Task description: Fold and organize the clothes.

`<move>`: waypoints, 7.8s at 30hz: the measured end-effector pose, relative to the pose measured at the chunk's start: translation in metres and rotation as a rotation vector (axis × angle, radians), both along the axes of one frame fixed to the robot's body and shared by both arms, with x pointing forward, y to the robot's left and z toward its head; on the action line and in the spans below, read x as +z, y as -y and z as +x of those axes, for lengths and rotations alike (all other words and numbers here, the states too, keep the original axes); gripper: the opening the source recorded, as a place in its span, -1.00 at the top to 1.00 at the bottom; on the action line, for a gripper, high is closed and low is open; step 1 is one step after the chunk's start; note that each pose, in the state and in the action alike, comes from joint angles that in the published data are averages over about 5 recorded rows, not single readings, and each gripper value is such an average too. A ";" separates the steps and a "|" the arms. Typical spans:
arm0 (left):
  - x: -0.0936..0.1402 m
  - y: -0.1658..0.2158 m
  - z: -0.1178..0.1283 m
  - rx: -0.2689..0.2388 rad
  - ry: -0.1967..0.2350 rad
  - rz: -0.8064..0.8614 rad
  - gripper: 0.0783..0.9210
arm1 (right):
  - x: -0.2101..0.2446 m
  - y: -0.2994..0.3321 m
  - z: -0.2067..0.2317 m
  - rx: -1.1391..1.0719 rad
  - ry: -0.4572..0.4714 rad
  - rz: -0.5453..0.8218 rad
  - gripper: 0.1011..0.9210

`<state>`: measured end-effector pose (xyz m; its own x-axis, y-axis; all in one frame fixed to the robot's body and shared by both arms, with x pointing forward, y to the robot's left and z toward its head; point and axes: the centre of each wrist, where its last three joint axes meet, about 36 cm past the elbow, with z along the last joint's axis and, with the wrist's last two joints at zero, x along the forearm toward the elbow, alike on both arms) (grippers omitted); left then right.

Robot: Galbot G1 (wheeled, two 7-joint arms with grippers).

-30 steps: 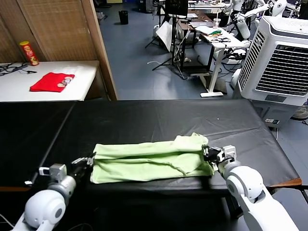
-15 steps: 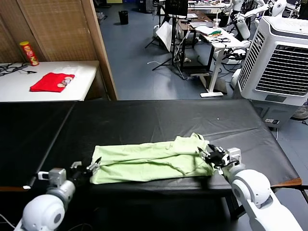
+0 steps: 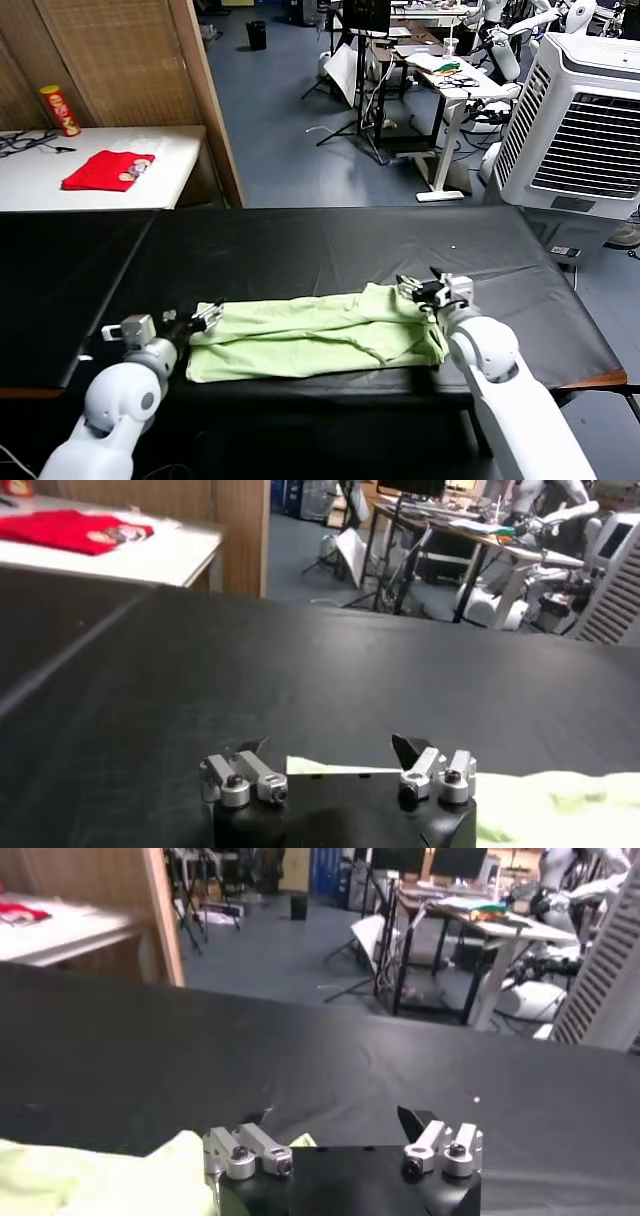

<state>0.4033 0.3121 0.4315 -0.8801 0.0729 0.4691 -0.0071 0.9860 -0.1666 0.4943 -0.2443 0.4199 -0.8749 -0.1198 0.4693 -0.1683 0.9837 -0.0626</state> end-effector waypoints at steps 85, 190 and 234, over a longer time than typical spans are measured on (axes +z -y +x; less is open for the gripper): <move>0.029 -0.029 -0.053 0.011 0.141 0.381 0.82 | 0.016 -0.007 -0.105 -0.067 0.175 0.011 -0.70; -0.029 0.049 -0.050 0.032 0.096 -0.216 0.87 | -0.008 -0.077 -0.138 0.105 0.357 -0.149 -0.70; 0.019 0.104 -0.069 -0.174 0.236 0.129 0.50 | -0.017 -0.068 -0.145 0.100 0.269 -0.078 -0.70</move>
<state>0.3348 0.2081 0.4500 -0.9452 0.1851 0.2690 0.1875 0.9821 -0.0170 0.3497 -0.1768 0.4029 -0.9547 -0.1846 0.2332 -0.2316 0.9534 -0.1933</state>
